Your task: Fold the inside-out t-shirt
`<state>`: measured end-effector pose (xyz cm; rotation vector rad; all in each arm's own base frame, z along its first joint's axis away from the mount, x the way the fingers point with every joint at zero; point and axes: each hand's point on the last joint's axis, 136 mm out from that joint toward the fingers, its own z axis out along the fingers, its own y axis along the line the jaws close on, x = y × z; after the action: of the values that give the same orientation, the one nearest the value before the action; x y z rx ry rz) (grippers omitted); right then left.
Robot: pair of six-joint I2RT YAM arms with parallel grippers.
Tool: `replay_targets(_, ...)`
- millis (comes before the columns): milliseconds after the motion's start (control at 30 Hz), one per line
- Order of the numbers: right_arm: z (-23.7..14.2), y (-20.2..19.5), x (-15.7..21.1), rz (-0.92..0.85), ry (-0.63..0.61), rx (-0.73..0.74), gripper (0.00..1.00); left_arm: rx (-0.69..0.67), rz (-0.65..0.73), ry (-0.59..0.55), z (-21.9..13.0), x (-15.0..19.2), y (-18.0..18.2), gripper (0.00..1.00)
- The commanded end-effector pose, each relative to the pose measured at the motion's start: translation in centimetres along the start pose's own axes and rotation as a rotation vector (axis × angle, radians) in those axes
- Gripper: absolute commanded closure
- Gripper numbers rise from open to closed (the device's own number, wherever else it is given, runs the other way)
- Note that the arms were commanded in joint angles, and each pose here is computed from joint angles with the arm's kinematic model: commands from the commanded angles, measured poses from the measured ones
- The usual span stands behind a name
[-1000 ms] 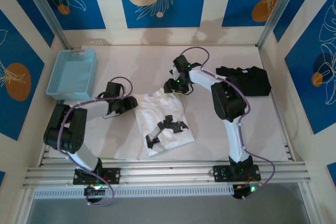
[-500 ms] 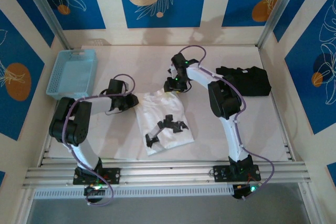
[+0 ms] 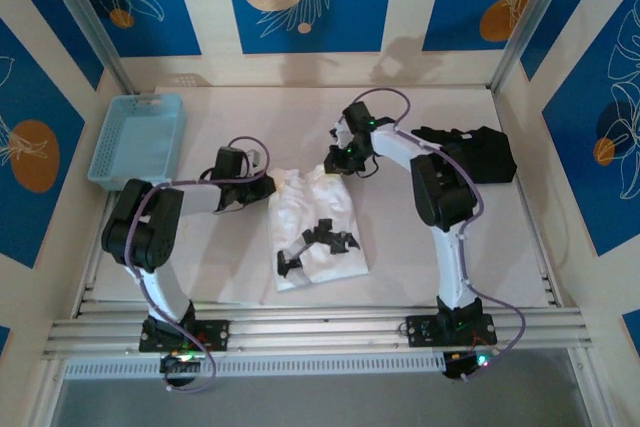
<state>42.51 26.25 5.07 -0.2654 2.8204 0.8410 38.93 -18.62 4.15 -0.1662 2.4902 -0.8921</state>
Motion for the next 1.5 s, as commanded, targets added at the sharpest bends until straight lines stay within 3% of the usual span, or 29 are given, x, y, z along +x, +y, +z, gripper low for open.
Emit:
replay_targets(0, -3.8, 3.0, -2.6, -0.046, -0.154, -0.127, 0.88, 0.022, 0.062, -0.081, -1.8, -2.6, -1.4, 1.00)
replay_targets(200, -5.8, 4.2, -3.8, -0.096, -0.259, -0.153, 0.89, 0.056, 0.099, -0.130, -2.4, -4.8, -3.2, 1.00)
replay_targets(433, -10.6, 6.0, -7.1, -0.155, -0.396, -0.151, 0.89, 0.088, 0.192, -0.256, -5.2, -10.0, -7.1, 1.00)
replay_targets(700, -20.7, 9.9, -13.7, -0.246, -0.618, -0.163, 0.89, 0.122, 0.365, -0.494, -12.3, -19.2, -14.8, 1.00)
replay_targets(833, -24.7, 12.5, -14.2, -0.326, -0.681, -0.194, 0.88, 0.172, 0.427, -0.572, -15.6, -20.8, -18.0, 1.00)
replay_targets(1033, -22.9, 12.1, -9.4, -0.327, -0.629, -0.230, 0.87, 0.275, 0.388, -0.516, -15.2, -15.8, -17.3, 1.00)
replay_targets(1267, -16.0, 8.7, 3.1, -0.202, -0.451, -0.261, 0.86, 0.397, 0.281, -0.352, -13.5, -3.7, -14.2, 1.00)
replay_targets(1467, -13.4, 5.1, 13.3, -0.086, -0.334, -0.205, 0.85, 0.420, 0.253, -0.212, -14.1, 6.4, -13.1, 1.00)
